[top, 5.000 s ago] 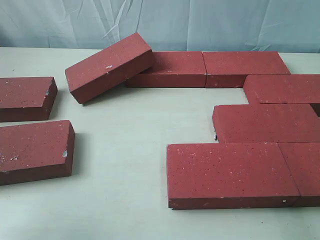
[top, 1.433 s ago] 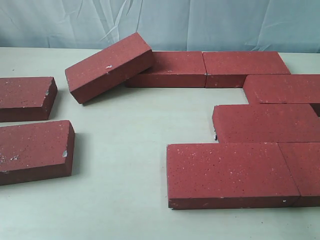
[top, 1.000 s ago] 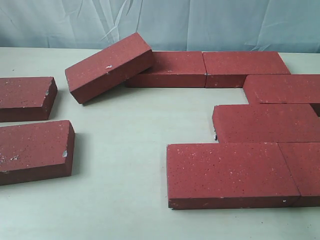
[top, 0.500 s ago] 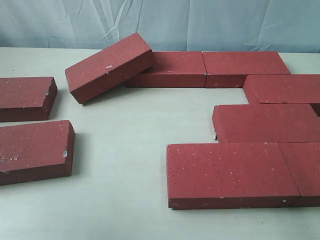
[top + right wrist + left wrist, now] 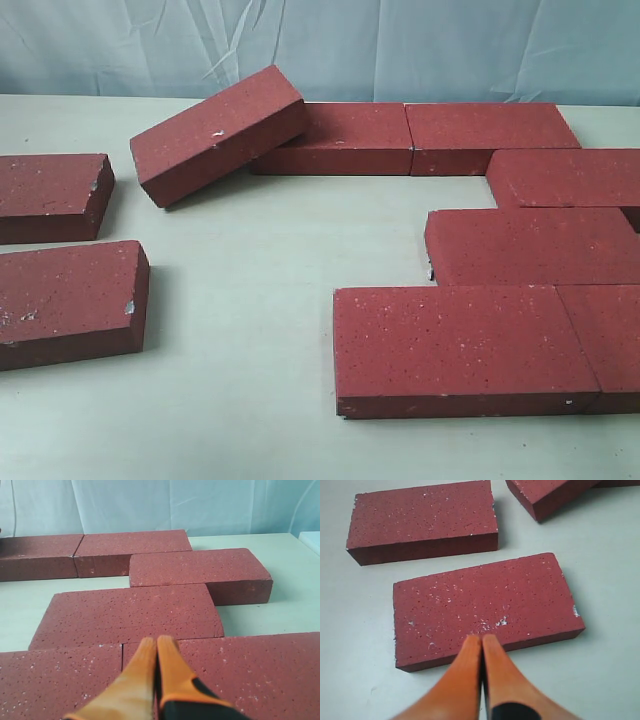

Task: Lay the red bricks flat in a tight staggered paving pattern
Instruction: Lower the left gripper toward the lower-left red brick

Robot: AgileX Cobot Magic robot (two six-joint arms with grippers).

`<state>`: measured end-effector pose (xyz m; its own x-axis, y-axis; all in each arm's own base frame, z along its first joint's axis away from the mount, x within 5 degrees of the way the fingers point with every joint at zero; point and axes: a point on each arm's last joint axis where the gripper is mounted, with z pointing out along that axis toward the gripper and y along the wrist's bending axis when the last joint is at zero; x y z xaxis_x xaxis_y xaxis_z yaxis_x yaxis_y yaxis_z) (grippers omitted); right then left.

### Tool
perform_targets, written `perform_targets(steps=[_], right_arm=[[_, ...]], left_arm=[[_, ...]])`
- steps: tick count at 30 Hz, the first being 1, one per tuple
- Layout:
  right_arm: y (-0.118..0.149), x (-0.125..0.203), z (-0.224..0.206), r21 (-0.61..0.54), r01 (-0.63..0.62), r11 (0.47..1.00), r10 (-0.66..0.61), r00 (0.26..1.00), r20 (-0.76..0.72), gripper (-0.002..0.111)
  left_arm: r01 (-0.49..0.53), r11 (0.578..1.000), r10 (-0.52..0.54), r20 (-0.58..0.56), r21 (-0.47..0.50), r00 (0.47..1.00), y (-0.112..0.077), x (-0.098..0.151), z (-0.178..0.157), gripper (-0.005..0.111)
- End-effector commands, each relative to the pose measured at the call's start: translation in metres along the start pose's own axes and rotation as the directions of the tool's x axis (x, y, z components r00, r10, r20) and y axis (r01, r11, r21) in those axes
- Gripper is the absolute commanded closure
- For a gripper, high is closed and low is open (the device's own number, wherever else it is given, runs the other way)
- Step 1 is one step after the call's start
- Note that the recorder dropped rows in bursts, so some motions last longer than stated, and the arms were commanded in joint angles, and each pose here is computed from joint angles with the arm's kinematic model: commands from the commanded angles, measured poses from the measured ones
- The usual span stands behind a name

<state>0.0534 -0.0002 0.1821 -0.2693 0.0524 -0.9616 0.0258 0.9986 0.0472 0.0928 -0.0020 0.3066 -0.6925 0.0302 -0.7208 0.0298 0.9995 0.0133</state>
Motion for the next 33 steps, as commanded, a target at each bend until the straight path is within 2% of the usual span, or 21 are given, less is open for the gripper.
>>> perform_targets(steps=[1,3,8,15,20,23,28,33], right_arm=[[0.000,0.001,0.000,-0.005,0.006,1.000,-0.006,1.000,0.009,0.109],[0.000,0.001,0.000,-0.004,0.008,1.000,-0.008,1.000,0.009,0.109],[0.000,0.001,0.000,-0.004,0.008,1.000,-0.008,1.000,0.009,0.109],[0.000,0.001,0.000,-0.005,0.006,1.000,-0.006,1.000,0.009,0.109],[0.000,0.001,0.000,-0.005,0.006,1.000,-0.006,1.000,0.009,0.109],[0.000,0.001,0.000,-0.005,0.006,1.000,-0.006,1.000,0.009,0.109],[0.000,0.001,0.000,-0.005,0.006,1.000,-0.006,1.000,0.009,0.109],[0.000,0.001,0.000,-0.005,0.006,1.000,-0.006,1.000,0.009,0.109]], left_arm=[[0.022,0.999,-0.024,-0.044,-0.048,0.999,0.004,-0.006,0.012,0.107],[0.032,0.996,-0.040,-0.105,-0.077,0.994,0.007,-0.009,0.026,0.107],[0.050,0.998,-0.059,-0.205,-0.050,0.977,0.003,-0.021,0.071,0.107],[0.066,0.997,-0.072,-0.398,-0.030,0.915,-0.001,-0.015,0.119,0.107],[0.130,0.988,-0.085,-0.401,0.087,0.912,-0.002,-0.018,0.122,0.107],[0.180,0.976,-0.122,-0.379,0.121,0.917,0.003,-0.021,0.121,0.107],[0.259,0.965,-0.221,-0.380,0.050,0.898,0.023,-0.020,0.126,0.107],[0.278,0.960,-0.241,-0.415,0.029,0.877,0.028,-0.016,0.139,0.107]])
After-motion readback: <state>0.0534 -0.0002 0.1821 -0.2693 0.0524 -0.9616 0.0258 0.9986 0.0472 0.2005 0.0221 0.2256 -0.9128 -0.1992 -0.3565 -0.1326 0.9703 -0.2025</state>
